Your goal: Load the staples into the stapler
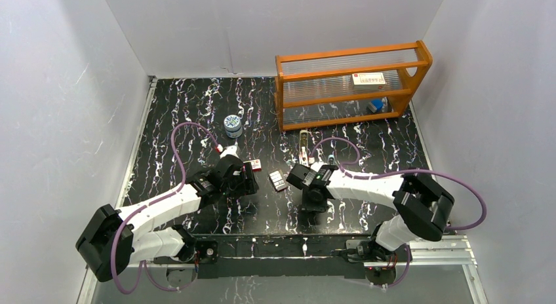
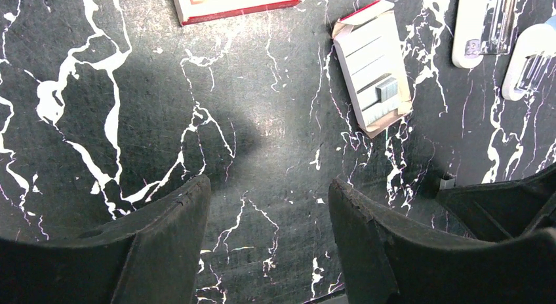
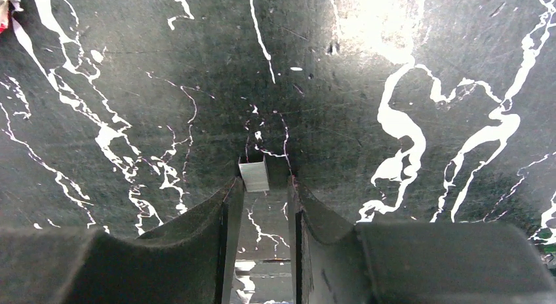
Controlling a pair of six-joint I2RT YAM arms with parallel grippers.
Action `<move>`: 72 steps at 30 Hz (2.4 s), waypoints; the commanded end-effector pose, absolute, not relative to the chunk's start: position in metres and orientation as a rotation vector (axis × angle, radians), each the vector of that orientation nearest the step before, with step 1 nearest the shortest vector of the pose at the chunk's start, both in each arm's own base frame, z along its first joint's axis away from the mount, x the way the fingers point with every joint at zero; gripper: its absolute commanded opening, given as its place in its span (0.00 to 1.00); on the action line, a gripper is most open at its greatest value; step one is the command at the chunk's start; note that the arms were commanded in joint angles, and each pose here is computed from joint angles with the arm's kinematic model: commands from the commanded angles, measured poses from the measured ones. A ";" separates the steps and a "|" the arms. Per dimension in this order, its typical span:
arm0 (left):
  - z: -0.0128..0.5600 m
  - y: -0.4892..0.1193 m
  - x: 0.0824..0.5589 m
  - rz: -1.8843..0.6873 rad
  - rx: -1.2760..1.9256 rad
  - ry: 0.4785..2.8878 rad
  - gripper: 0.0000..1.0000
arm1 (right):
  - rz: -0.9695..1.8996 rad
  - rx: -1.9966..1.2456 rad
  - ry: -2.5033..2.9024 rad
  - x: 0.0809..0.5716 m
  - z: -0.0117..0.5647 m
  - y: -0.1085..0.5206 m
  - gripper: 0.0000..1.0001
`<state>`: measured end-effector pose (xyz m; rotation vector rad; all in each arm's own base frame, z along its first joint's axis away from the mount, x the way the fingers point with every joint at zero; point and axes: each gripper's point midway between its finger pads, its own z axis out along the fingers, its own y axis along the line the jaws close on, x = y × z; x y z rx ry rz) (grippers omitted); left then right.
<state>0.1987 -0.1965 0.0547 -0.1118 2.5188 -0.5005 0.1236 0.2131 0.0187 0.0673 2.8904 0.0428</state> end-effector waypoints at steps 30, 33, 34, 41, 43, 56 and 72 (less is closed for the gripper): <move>0.055 -0.194 0.200 -0.496 -0.108 2.509 0.63 | 0.043 -0.111 2.815 0.147 0.027 0.221 0.37; 0.055 -0.194 0.200 -0.496 -0.110 2.510 0.63 | 0.035 -0.106 2.826 0.146 0.026 0.220 0.37; 0.055 -0.193 0.199 -0.495 -0.110 2.510 0.63 | 0.038 -0.105 2.827 0.146 0.025 0.221 0.36; 0.054 -0.192 0.200 -0.485 -0.109 2.510 0.63 | 0.054 -0.095 2.826 0.148 0.026 0.221 0.36; 0.055 -0.193 0.200 -0.484 -0.106 2.509 0.63 | 0.064 -0.093 2.824 0.150 0.026 0.222 0.36; 0.061 -0.193 0.201 -0.492 -0.109 2.499 0.63 | 0.106 -0.131 2.856 0.147 0.022 0.223 0.22; 0.083 -0.194 0.211 -0.472 -0.086 2.457 0.63 | 0.109 -0.105 2.772 0.164 0.034 0.227 0.23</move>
